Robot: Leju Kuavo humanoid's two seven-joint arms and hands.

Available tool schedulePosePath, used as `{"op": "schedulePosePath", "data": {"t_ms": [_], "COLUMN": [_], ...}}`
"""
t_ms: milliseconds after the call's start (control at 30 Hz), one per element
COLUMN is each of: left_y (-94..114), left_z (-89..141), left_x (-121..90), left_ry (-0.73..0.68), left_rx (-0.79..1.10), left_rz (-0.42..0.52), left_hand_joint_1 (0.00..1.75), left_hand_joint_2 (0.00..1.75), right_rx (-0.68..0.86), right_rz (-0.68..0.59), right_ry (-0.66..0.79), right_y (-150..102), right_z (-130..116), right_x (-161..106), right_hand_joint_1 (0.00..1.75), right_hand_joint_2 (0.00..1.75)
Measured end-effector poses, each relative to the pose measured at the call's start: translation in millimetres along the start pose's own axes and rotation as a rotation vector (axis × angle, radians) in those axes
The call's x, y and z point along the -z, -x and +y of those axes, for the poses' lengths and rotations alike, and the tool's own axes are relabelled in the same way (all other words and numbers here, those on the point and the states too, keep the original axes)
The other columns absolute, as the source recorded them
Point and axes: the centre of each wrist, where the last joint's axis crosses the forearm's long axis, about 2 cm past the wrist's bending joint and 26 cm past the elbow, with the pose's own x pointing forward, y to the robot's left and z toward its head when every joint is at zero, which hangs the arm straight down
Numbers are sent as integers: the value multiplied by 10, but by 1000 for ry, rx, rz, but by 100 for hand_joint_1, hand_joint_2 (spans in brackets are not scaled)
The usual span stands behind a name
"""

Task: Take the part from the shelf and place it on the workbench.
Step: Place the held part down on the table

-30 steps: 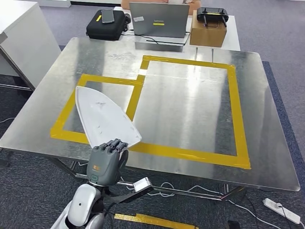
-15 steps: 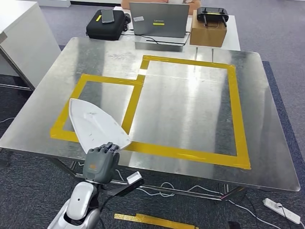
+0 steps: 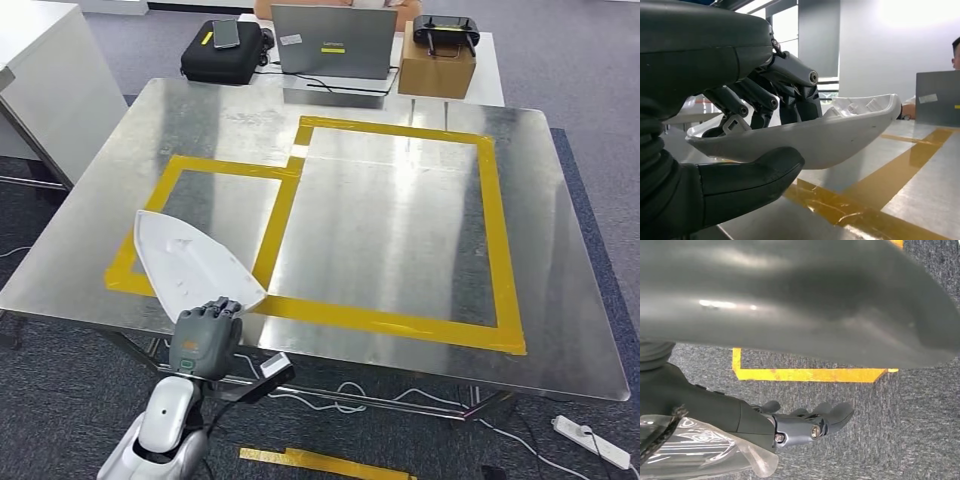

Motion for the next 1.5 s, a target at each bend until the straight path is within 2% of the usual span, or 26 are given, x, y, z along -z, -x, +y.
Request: {"op": "schedulePosePath", "data": {"t_ms": [567,1033,1500], "left_y": [-78,-123,-5], "left_z": [131,145,27], "left_x": [258,305,379], "left_ry": [-101,-124,-17], "left_rx": [-12,-18,-24], "left_rz": [-59,-77,-11], "left_hand_joint_1": [175,175,175], "left_hand_joint_2": [175,175,175], "right_rx": [-18,-18,-10], "right_rz": [6,11,22], "right_ry": [-16,-20,-28], "right_y": [12,24,39], "right_z": [16,27,51], "right_x": [-4,-9,-17], "right_hand_joint_1": [0,0,0], "right_hand_joint_2": [0,0,0]}}
